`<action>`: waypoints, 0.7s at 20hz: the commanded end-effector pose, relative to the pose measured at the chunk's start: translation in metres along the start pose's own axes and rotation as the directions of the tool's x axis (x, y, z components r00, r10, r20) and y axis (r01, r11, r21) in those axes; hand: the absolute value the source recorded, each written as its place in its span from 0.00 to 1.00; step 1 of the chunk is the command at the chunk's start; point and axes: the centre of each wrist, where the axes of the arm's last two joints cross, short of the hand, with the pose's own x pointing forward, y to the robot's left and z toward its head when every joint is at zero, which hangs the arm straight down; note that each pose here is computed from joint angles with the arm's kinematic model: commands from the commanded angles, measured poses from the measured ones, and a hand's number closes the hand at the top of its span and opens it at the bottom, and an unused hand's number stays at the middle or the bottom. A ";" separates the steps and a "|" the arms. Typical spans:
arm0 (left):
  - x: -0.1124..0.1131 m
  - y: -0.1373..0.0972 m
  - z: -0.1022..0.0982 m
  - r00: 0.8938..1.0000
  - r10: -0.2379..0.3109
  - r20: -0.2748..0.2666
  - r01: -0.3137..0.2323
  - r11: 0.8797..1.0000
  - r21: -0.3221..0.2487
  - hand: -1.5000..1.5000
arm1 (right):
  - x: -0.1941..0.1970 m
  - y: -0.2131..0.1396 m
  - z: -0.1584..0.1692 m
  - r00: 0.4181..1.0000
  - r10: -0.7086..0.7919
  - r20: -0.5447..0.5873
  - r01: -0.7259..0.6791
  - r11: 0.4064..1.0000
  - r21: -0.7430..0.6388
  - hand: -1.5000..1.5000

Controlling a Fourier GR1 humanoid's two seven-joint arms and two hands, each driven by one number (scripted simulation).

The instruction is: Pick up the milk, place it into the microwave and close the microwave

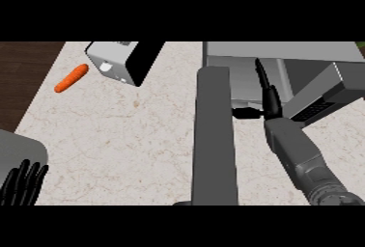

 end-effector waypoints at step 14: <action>0.002 -0.051 -0.022 0.991 0.123 -0.046 -0.131 0.956 -0.264 0.00 | -0.038 -0.004 0.079 0.916 -0.399 -0.031 0.399 0.902 0.167 0.00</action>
